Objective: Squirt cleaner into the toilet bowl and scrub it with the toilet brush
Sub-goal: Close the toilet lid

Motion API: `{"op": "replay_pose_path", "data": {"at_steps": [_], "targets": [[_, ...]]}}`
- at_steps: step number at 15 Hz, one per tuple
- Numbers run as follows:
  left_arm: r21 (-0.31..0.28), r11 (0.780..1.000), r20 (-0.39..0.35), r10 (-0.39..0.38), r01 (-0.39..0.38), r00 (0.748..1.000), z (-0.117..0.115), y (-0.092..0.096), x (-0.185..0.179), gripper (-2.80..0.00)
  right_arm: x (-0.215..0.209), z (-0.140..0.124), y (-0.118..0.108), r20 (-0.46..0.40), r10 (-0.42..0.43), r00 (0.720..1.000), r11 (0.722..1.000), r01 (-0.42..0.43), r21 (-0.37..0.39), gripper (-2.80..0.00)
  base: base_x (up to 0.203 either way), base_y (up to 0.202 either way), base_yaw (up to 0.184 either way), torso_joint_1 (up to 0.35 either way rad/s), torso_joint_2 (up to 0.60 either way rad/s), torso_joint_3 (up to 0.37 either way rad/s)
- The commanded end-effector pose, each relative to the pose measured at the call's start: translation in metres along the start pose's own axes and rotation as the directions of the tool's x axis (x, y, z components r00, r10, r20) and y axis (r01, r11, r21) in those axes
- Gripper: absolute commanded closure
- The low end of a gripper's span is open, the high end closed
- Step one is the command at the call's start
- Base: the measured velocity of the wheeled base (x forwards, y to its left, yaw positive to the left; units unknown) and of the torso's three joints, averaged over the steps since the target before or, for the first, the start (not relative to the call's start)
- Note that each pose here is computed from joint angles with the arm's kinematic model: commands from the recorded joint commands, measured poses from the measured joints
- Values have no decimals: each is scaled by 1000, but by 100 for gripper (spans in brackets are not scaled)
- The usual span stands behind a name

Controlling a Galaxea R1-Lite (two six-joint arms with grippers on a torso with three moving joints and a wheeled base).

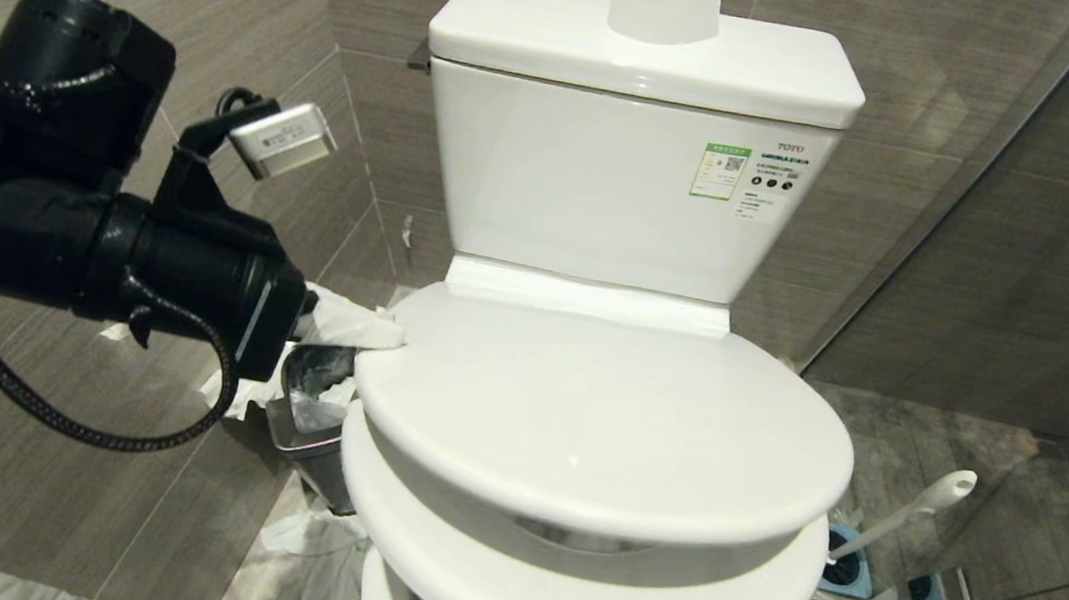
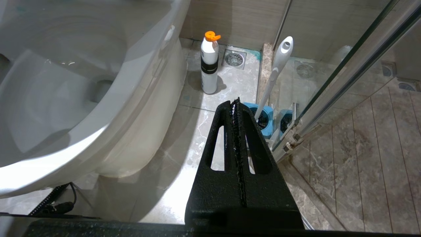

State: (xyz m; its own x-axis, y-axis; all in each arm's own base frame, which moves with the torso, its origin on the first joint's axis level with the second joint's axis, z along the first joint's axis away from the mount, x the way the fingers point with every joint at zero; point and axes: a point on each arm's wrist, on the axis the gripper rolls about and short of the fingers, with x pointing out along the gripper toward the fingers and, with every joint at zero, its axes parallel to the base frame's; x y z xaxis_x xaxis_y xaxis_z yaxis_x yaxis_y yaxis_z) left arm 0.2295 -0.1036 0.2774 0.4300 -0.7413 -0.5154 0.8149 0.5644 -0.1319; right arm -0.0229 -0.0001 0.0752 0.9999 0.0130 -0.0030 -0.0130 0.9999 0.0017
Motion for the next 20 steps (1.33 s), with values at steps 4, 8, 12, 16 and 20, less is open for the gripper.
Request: {"op": "replay_pose_path", "data": {"at_steps": [4,8,12,16,20], "targets": [[-105,993,-160,-64,47,985,-46,-1,23,0,0,0,0,0,1,1000,1000,-1,0,0,0,0,0,0,0,0],[-145,987,-216,-98,68,971,-57,-1,38,0,0,0,0,-1,1,1000,1000,-1,0,0,0,0,0,0,0,0],[-210,978,-316,-73,6,946,-72,13,65,0,0,0,0,-1,1,1000,1000,-1,0,0,0,0,0,0,0,0],[-222,973,-352,-24,-59,936,-79,27,87,0,0,0,0,-2,2,1000,1000,-2,0,0,0,0,0,0,0,0],[-253,953,-435,41,-165,900,-88,27,107,0,0,0,0,-1,1,1000,1000,-1,0,0,0,0,0,0,0,0]]}}
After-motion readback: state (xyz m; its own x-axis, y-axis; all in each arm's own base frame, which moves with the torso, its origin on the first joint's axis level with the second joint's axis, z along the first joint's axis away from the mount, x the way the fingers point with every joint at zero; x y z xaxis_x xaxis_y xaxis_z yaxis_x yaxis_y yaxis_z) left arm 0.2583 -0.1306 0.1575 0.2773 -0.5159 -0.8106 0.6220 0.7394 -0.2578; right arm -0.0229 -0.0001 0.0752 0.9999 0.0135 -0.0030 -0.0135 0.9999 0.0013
